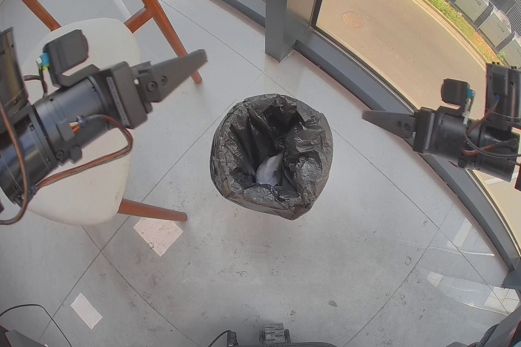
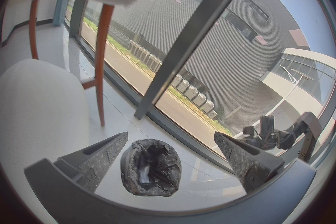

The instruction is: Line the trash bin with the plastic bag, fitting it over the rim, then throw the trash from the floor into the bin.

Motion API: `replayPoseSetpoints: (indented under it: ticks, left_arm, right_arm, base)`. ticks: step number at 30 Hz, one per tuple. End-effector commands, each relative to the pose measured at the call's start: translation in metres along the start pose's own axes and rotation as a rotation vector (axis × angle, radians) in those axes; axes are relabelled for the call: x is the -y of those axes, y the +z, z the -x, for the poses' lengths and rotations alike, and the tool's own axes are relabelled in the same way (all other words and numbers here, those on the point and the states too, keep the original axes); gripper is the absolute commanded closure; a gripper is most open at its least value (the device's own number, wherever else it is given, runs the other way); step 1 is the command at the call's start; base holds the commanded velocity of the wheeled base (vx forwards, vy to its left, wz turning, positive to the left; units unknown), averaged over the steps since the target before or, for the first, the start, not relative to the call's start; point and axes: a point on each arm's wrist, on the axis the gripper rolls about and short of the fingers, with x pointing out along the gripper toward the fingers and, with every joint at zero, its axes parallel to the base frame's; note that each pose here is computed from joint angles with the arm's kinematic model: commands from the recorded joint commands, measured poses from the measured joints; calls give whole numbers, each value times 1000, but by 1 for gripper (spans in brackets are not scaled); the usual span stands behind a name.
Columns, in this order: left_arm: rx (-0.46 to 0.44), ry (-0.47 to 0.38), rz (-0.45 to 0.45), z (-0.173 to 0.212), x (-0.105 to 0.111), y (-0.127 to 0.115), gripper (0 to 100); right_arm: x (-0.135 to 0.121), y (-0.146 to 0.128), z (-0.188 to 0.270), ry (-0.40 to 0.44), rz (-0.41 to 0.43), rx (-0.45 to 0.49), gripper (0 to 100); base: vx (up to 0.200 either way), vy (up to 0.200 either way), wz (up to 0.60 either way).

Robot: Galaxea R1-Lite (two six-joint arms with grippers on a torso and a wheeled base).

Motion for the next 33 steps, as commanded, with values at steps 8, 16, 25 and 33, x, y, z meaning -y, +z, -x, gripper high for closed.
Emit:
replayPoseSetpoints:
  ticks: [8, 16, 25, 33]
  left_arm:
    - [299, 371, 44, 108, -22, 57, 0]
    - [404, 640, 57, 198, -1, 56, 0]
    - [380, 813, 60, 292, 32, 33, 0]
    - [306, 995, 12, 320, 67, -24, 0]
  right_arm:
    - [10, -3, 125, -221, 8, 295, 0]
    - [21, -64, 178, -387, 83, 328, 0]
    - [19, -120, 209, -478, 104, 284, 0]
    - [18, -157, 219, -398, 138, 265, 0]
  base:
    - [0, 0, 0]
    - [0, 0, 0]
    - [0, 0, 0]
    - [0, 0, 0]
